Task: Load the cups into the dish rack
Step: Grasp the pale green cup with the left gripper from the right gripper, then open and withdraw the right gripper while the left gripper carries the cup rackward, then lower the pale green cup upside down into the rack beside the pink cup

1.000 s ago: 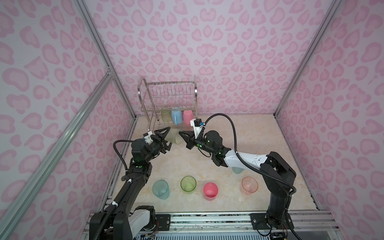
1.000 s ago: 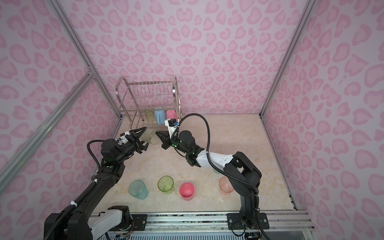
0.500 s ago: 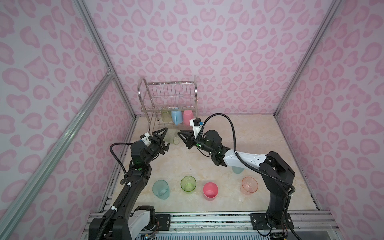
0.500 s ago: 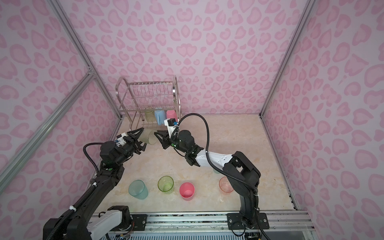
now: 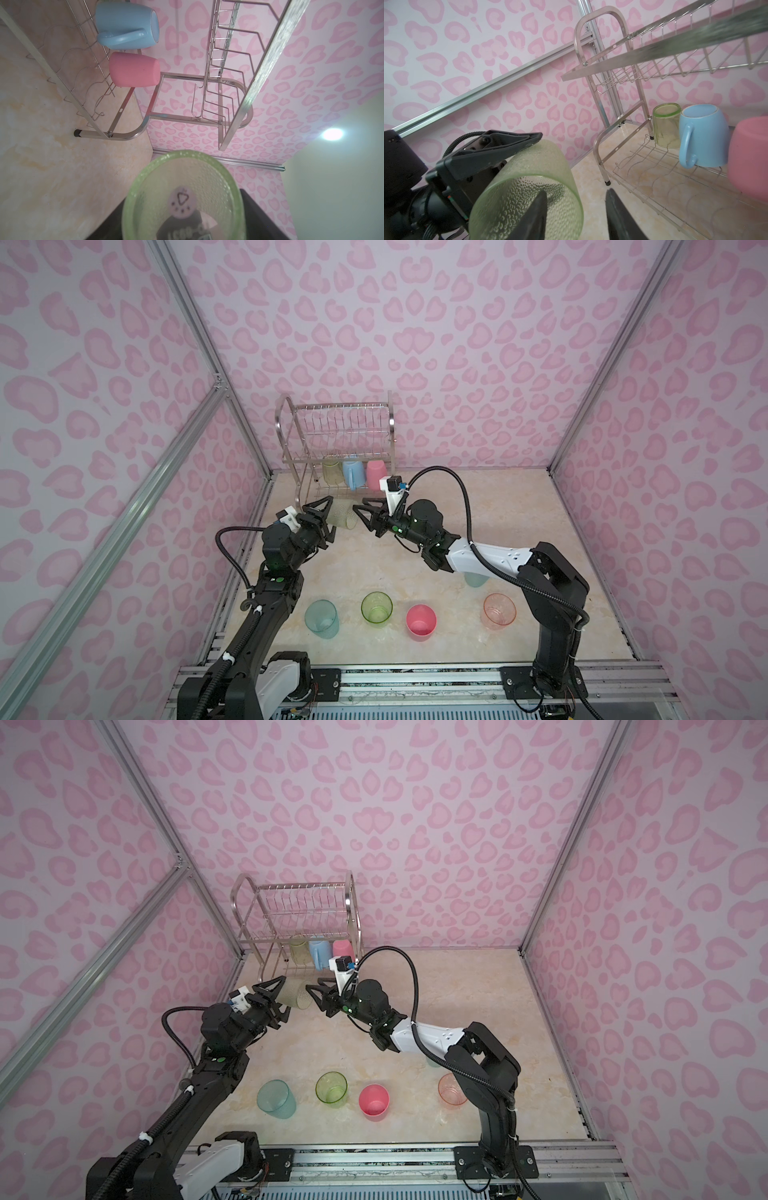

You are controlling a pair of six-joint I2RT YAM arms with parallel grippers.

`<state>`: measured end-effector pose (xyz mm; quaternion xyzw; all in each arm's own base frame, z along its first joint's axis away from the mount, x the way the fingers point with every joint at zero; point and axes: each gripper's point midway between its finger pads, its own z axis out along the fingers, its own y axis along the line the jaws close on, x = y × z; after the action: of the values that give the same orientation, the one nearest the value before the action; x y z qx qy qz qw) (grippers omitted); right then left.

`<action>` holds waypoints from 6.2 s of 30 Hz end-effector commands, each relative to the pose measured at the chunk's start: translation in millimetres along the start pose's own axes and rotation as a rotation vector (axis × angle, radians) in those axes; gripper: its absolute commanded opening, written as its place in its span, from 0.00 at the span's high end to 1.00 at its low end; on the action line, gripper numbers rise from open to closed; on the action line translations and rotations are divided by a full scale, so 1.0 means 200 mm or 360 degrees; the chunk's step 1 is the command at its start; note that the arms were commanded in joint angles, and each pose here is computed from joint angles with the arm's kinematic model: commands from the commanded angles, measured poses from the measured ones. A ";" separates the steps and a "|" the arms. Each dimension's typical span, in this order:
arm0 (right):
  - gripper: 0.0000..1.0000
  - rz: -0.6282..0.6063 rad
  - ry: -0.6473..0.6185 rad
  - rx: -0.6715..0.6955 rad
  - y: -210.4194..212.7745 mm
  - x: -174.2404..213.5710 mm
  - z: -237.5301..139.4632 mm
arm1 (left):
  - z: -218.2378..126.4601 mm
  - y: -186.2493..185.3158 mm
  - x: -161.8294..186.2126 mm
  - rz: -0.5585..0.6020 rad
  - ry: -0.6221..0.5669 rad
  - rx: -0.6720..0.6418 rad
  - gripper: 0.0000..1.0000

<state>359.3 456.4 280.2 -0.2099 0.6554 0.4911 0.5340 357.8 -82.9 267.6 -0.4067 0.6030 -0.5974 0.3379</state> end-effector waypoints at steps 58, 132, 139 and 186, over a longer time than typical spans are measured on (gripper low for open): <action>0.48 -0.0097 -0.0270 0.0610 -0.64 -0.21 -0.72 | 0.68 0.29 -0.13 0.1924 -0.0400 -0.0619 0.39; 0.49 0.0000 -0.0343 0.0652 -0.83 -0.18 -0.90 | 1.25 0.56 -0.07 0.2402 -0.0116 -0.0839 0.37; 0.49 0.0009 -0.0356 0.0637 -0.83 -0.18 -0.91 | 1.23 0.59 -0.08 0.2359 -0.0081 -0.0928 0.37; 0.45 -0.0221 0.0135 0.0880 -0.68 -0.13 -0.88 | 0.89 0.35 -0.06 0.2405 -0.0254 -0.0783 0.06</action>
<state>394.9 240.0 257.4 -0.0964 0.7377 0.2919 0.6011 516.8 -159.8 165.7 0.0270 0.8232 -0.0222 0.5666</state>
